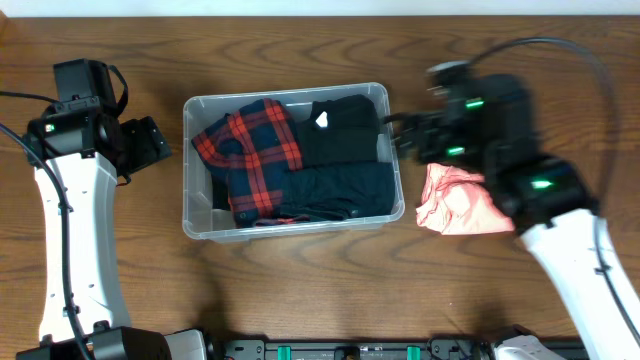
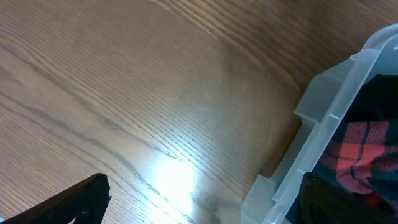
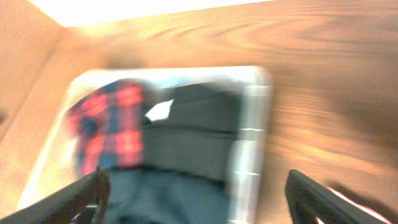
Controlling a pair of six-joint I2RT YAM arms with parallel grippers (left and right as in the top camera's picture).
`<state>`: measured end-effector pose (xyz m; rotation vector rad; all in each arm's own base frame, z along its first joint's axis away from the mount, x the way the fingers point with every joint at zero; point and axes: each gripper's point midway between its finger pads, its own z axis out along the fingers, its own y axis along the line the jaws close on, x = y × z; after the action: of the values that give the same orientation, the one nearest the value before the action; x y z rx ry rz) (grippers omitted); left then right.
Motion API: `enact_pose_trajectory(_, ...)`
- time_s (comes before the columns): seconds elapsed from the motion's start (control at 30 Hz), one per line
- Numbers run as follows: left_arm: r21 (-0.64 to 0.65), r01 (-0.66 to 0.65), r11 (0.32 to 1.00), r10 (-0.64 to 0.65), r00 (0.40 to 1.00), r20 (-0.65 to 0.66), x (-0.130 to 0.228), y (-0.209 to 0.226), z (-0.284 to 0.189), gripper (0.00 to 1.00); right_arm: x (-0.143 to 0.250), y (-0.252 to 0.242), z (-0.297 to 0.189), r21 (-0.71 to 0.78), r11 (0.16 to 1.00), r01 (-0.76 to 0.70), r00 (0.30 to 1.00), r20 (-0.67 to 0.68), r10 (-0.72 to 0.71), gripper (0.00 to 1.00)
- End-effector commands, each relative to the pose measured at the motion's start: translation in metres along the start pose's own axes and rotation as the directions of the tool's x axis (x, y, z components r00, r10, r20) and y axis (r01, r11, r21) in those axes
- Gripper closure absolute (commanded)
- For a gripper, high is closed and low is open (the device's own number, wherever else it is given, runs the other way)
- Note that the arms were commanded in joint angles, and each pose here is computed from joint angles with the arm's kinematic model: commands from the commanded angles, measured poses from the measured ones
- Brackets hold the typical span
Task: Pack container
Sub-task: 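Tuck and flatten the black garment in the bin, withdraw right gripper, then grasp the pink shirt with the right gripper and lift it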
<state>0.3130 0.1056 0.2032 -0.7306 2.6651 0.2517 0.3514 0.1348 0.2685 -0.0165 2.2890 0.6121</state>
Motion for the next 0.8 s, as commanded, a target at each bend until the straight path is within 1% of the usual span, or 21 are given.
enact_pose_trajectory(0.0,-0.013,0.004,1.000,-0.004,1.000,-0.002,0.000,0.003,0.001,0.02,-0.009,-0.070,-0.008,0.155,0.975,-0.158,0.987,0.025,0.156,0.09)
enact_pose_trajectory(0.07,-0.014,0.004,1.000,-0.004,1.000,-0.002,0.000,0.003,0.001,0.02,-0.007,-0.118,-0.016,0.250,0.934,-0.255,0.967,0.037,0.254,0.06)
enact_pose_trajectory(0.13,-0.013,0.004,1.000,-0.004,1.000,-0.002,0.000,0.003,0.001,0.02,0.000,-0.157,-0.021,0.310,0.887,-0.341,0.937,0.037,0.347,0.05)
enact_pose_trajectory(0.23,-0.014,0.004,1.000,-0.004,1.000,-0.002,0.000,0.003,0.001,0.02,0.025,-0.204,-0.022,0.386,0.808,-0.445,0.876,-0.001,0.483,0.04)
enact_pose_trajectory(0.33,-0.013,0.004,1.000,-0.004,1.000,-0.002,0.000,0.003,0.001,0.02,0.062,-0.225,-0.015,0.417,0.761,-0.497,0.799,-0.123,0.589,0.07)
enact_pose_trajectory(0.43,-0.013,0.004,1.000,-0.004,1.000,-0.002,0.000,0.003,0.001,0.02,0.095,-0.236,-0.007,0.458,0.738,-0.496,0.731,-0.239,0.639,0.07)
enact_pose_trajectory(0.53,-0.013,0.004,1.000,-0.004,1.000,-0.002,0.000,0.003,0.001,0.02,0.119,-0.241,-0.002,0.502,0.713,-0.490,0.672,-0.304,0.676,0.05)
enact_pose_trajectory(0.63,-0.013,0.004,1.000,-0.004,1.000,-0.002,0.000,0.003,0.001,0.02,0.135,-0.255,0.003,0.560,0.679,-0.474,0.649,-0.299,0.700,0.04)
enact_pose_trajectory(0.77,-0.014,0.004,1.000,-0.004,1.000,-0.002,0.000,0.003,0.001,0.02,0.143,-0.273,0.021,0.557,0.682,-0.474,0.684,-0.256,0.683,0.04)
